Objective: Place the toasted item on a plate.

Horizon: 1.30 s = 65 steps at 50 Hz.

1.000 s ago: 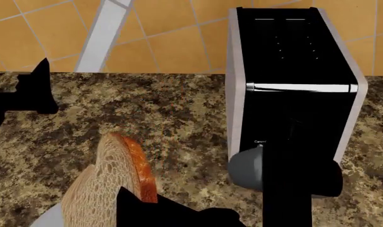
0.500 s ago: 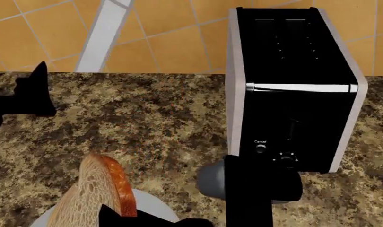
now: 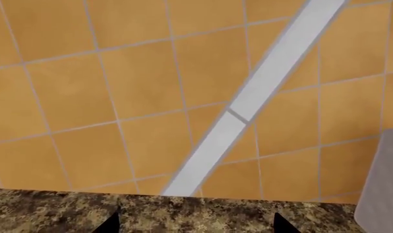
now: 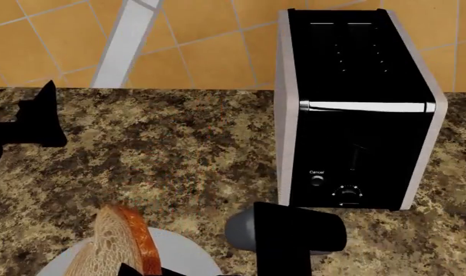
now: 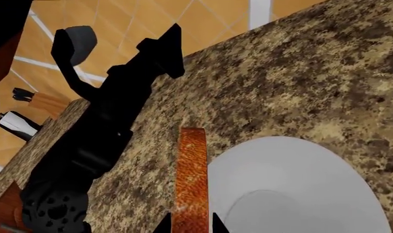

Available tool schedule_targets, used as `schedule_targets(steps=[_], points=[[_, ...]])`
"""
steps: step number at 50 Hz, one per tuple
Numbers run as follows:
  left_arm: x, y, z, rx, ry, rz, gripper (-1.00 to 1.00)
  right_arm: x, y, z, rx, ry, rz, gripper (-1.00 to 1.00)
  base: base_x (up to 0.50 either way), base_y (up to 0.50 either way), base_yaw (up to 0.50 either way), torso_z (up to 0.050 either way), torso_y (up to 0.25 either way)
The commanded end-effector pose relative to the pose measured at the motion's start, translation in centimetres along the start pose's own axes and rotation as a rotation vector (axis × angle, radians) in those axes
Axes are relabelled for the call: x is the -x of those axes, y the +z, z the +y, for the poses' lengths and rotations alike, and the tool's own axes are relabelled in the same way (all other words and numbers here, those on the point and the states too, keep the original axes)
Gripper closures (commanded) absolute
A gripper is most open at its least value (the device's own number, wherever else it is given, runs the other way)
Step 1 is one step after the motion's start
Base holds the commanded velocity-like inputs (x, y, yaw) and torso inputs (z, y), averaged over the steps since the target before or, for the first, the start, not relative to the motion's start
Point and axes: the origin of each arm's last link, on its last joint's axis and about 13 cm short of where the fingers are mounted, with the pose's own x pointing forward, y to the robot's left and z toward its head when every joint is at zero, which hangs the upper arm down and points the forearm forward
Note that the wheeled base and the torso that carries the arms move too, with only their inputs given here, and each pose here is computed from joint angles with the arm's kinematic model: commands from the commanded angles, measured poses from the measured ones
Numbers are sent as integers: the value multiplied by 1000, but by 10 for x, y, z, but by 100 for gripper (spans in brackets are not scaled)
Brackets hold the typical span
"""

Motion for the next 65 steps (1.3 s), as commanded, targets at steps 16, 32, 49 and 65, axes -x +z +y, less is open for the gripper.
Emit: schedule_targets(steps=[16,32,49,65], points=[[0,-3,2,5,7,4,-100,-10,-10,-13,-1,-10,21,100,0,0,0,0,0],[2,-1,3,10,13,5,-100,-13,-14,-18,-1,-16,41,100,0,0,0,0,0],[0,-7,4,13,17,13,-100,-17,-16,-23,-3,-28,42,100,0,0,0,0,0],[1,-8,4,15,17,15,-100,-15,-19,-23,13,-28,47,-100,0,0,0,0,0]])
